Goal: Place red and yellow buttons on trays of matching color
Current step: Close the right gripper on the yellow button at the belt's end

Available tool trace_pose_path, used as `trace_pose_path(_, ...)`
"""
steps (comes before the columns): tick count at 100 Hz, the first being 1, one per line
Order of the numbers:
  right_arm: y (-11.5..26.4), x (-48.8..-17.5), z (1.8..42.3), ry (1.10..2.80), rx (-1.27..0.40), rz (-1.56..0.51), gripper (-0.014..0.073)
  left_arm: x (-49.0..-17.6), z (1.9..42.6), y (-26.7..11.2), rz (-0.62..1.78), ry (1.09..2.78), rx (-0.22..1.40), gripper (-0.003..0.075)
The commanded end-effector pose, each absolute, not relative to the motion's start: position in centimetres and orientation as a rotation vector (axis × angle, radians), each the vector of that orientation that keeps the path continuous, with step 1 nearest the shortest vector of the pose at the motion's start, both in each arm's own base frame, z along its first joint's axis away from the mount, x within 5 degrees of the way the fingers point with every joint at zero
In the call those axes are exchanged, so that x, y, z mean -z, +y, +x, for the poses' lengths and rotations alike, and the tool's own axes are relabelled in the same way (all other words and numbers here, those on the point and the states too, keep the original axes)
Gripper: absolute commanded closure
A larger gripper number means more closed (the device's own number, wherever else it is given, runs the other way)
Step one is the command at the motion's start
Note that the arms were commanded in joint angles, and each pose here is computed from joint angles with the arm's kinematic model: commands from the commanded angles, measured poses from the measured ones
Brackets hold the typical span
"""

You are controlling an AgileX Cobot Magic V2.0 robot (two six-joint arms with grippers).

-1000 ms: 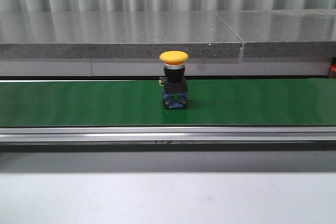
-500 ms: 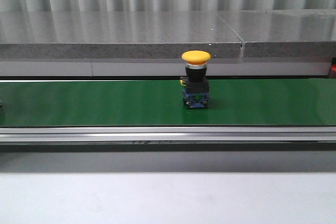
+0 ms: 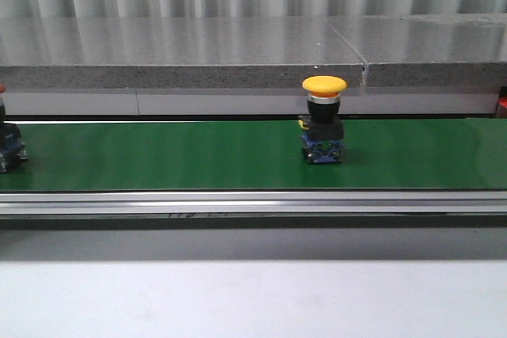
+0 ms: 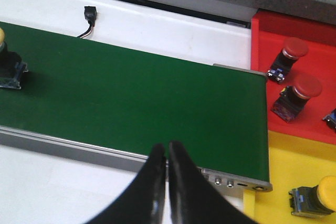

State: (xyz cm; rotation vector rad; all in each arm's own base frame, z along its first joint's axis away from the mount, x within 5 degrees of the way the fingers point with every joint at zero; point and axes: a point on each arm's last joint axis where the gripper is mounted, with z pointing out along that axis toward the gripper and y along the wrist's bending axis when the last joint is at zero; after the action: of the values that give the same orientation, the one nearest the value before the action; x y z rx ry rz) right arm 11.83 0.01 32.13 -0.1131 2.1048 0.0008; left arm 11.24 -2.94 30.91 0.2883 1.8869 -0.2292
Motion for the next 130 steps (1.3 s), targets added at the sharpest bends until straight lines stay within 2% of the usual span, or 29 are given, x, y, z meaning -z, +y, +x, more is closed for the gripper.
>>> trace_pose_path(1, -0.1, -33.3, 12.0, 2.032, 0.019, -0.111, 0.0397, -32.2, 11.4, -2.9, 0.248, 1.812, 0.238, 0.074)
trace_pose_path(6, 0.0, -33.3, 11.9, 2.038, 0.017, -0.112, 0.0246, -32.2, 11.4, -2.9, 0.248, 1.812, 0.238, 0.074)
trace_pose_path(13, 0.0, -33.2, 11.9, 2.049, 0.004, -0.11, 0.0078, -32.2, 11.4, -2.9, 0.248, 1.812, 0.238, 0.074)
trace_pose_path(20, 0.1, -33.2, 11.9, 2.049, -0.019, -0.101, -0.0032, -32.2, 11.4, -2.9, 0.248, 1.812, 0.238, 0.074)
trace_pose_path(25, 0.2, -33.2, 11.9, 2.045, -0.035, -0.093, -0.0066, -32.2, 11.4, -2.9, 0.248, 1.812, 0.238, 0.074)
trace_pose_path(40, 0.3, -33.0, 12.9, 2.062, -0.057, -0.106, -0.0066, -32.2, 11.4, -2.9, 0.248, 1.812, 0.238, 0.074)
trace_pose_path(51, 1.0, -32.6, 14.5, 2.115, -0.095, -0.19, -0.0066, -32.2, 11.4, -2.9, 0.248, 1.812, 0.238, 0.074)
trace_pose_path(97, 6.1, -29.1, 24.2, 2.263, -0.215, -0.424, -0.0066, -32.2, 11.4, -2.9, 0.248, 1.812, 0.238, 0.074)
trace_pose_path(130, 7.8, -27.6, 29.4, 2.297, -0.215, -0.44, -0.0059, -32.2, 11.4, -2.9, 0.248, 1.812, 0.238, 0.074)
